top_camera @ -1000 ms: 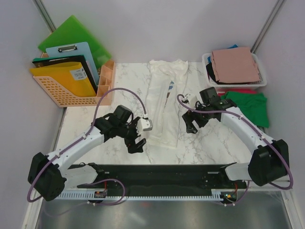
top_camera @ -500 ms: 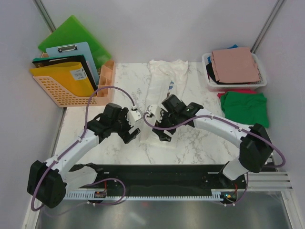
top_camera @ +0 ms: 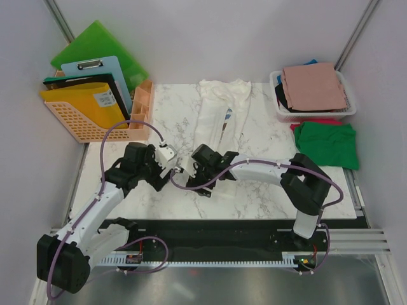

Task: Fold and stack the t-shirts
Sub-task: Fold the tshirt

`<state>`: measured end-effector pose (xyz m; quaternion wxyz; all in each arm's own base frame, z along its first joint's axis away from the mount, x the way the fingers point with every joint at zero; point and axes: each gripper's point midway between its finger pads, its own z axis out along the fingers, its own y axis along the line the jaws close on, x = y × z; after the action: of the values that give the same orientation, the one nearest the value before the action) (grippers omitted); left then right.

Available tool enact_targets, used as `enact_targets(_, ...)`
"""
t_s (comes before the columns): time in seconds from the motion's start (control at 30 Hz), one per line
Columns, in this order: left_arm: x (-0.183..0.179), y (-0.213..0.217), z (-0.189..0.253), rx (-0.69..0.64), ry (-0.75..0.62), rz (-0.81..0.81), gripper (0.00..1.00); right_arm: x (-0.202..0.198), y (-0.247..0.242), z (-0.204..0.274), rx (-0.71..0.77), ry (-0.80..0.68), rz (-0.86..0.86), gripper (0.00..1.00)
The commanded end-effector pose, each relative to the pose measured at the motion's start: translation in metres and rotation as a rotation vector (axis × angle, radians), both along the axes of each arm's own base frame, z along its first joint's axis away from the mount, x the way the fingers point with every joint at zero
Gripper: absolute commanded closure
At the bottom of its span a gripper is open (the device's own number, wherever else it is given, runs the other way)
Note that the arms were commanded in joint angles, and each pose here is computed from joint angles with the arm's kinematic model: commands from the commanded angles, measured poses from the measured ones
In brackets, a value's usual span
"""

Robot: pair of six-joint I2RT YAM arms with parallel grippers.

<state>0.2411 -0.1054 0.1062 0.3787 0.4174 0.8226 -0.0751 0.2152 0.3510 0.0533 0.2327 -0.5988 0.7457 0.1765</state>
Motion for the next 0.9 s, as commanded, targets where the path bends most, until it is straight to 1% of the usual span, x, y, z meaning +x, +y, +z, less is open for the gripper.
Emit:
enact_targets(0.0,0.008,0.001,0.02,-0.015,-0.042,0.028,0.0,0.007,0.012,-0.013,0.011,-0.027,-0.017,0.21)
enact_targets(0.07,0.007,0.0,0.02,-0.016,-0.04,0.024,0.0,0.005,0.013,-0.022,-0.004,-0.026,-0.019,0.24)
enact_targets(0.1,0.007,0.001,0.02,-0.016,-0.044,0.025,0.0,0.003,0.015,-0.024,-0.006,-0.029,-0.016,0.38)
enact_targets(0.13,0.006,0.001,0.018,-0.013,-0.041,0.023,0.0,0.003,0.015,-0.026,-0.01,-0.03,-0.015,0.5)
enact_targets(0.17,0.005,0.002,0.018,-0.011,-0.041,0.025,0.0,0.002,0.015,-0.028,-0.015,-0.026,-0.012,0.66)
enact_targets(0.2,0.004,0.004,0.014,-0.002,-0.035,0.028,0.0,-0.001,0.015,-0.03,-0.027,-0.026,-0.007,0.88)
enact_targets(0.23,0.004,0.005,0.012,0.002,-0.036,0.029,0.0,-0.003,0.011,-0.032,-0.044,-0.02,-0.009,1.0)
enact_targets(0.33,0.003,0.011,0.001,0.041,-0.022,0.037,0.0,-0.011,0.006,-0.029,-0.06,-0.011,0.007,1.0)
enact_targets(0.37,0.005,0.013,-0.001,0.055,-0.027,0.04,0.0,-0.013,0.003,-0.027,-0.062,-0.01,0.014,0.98)
enact_targets(0.43,0.006,0.015,-0.006,0.069,-0.017,0.045,0.0,-0.017,-0.003,-0.028,-0.083,-0.004,0.046,0.89)
enact_targets(0.47,0.007,0.016,-0.007,0.075,-0.018,0.049,0.0,-0.02,-0.004,-0.027,-0.09,0.0,0.058,0.82)
enact_targets(0.5,0.01,0.016,-0.006,0.075,-0.022,0.054,0.0,-0.022,-0.008,-0.028,-0.101,0.01,0.062,0.6)
enact_targets(0.53,0.01,0.016,-0.006,0.075,-0.022,0.056,0.0,-0.023,-0.008,-0.026,-0.1,0.017,0.066,0.5)
enact_targets(0.57,0.011,0.016,-0.007,0.079,-0.018,0.056,0.0,-0.025,-0.007,-0.023,-0.095,0.02,0.079,0.43)
enact_targets(0.6,0.013,0.016,-0.006,0.078,-0.024,0.057,0.0,-0.028,-0.009,-0.021,-0.098,0.029,0.086,0.33)
enact_targets(0.7,0.015,0.017,-0.01,0.086,-0.02,0.062,0.0,-0.034,-0.008,-0.007,-0.083,0.049,0.113,0.27)
enact_targets(0.77,0.013,0.018,-0.015,0.09,-0.007,0.064,0.0,-0.032,-0.004,0.013,-0.05,0.03,0.115,0.26)
enact_targets(0.8,0.014,0.018,-0.016,0.09,-0.008,0.064,0.0,-0.033,-0.007,0.018,-0.059,0.026,0.122,0.26)
enact_targets(0.87,0.01,0.019,-0.023,0.093,0.004,0.066,0.0,-0.028,-0.003,0.045,-0.016,-0.021,0.117,0.26)
